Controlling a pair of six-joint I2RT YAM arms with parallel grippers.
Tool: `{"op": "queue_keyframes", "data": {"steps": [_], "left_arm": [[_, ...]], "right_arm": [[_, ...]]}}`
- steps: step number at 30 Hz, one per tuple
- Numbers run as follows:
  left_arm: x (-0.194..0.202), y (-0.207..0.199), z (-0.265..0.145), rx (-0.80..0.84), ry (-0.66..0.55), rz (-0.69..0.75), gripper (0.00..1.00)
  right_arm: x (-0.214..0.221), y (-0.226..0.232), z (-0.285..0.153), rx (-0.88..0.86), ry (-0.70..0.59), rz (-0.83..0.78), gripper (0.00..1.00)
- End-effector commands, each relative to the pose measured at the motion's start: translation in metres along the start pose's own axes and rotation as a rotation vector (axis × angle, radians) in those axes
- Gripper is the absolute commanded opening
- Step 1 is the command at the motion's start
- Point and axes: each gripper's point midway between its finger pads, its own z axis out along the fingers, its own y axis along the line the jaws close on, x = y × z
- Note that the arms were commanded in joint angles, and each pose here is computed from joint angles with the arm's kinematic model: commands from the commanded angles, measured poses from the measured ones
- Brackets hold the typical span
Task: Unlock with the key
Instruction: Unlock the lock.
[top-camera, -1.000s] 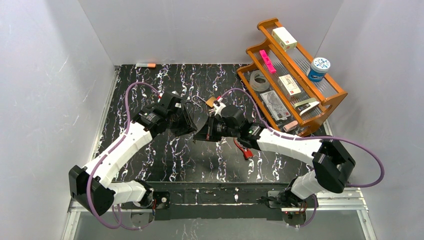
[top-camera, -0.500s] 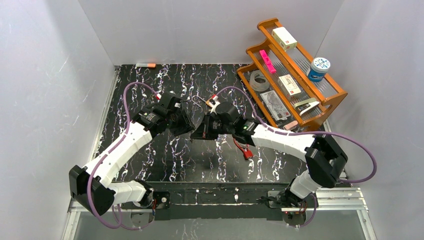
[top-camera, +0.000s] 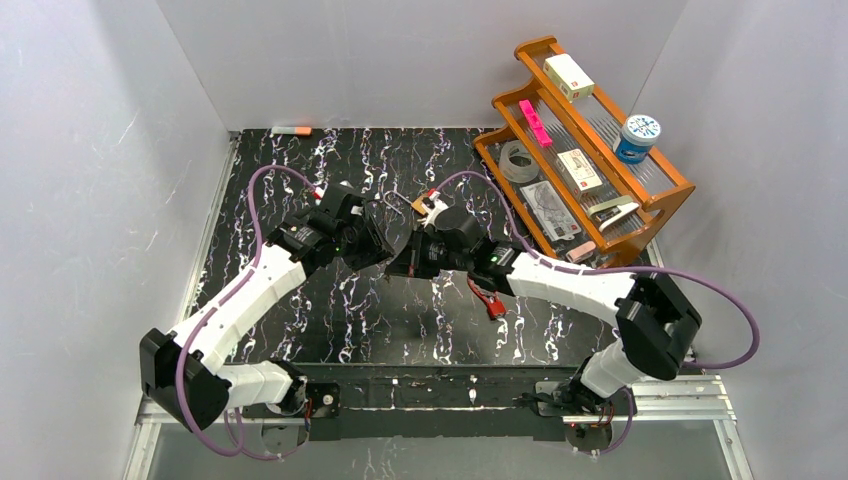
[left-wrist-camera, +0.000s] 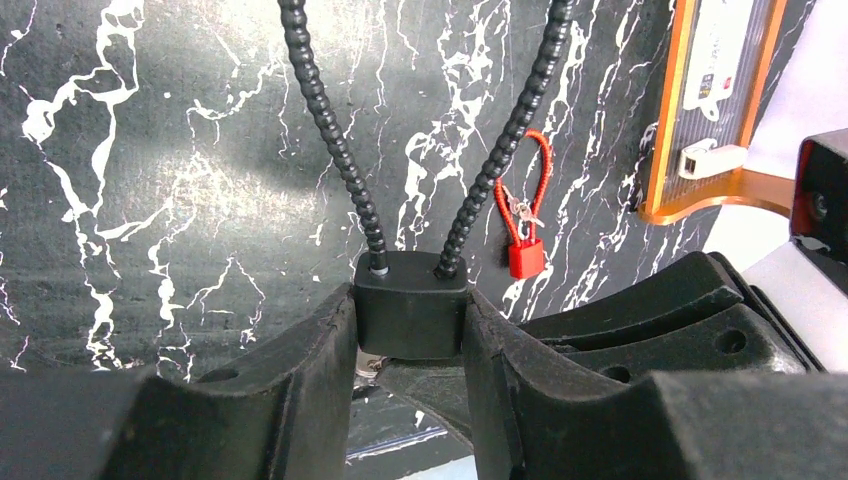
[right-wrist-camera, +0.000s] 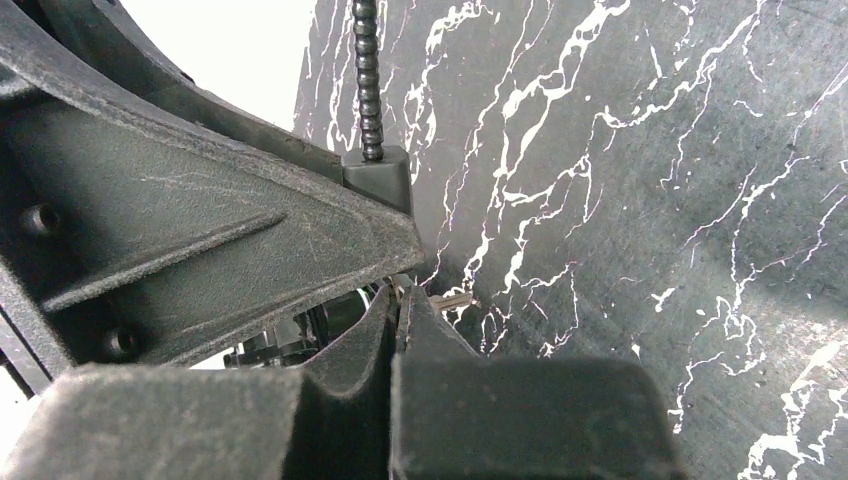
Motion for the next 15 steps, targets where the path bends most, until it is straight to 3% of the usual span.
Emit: {"op": "queue_keyframes", "data": {"steps": [1, 15], "left_arm": [[0.029, 0.012, -0.019, -0.042, 0.129, 0.079, 0.00], [0.029, 0.012, -0.016, -0.033, 0.127, 0.100, 0.00]], "right_arm": [[-0.064, 0.009, -0.017, 0.033, -0.231, -0.047, 0.01], [-0.052, 0.019, -0.035, -0.145, -0.105, 0.031, 0.01]]}}
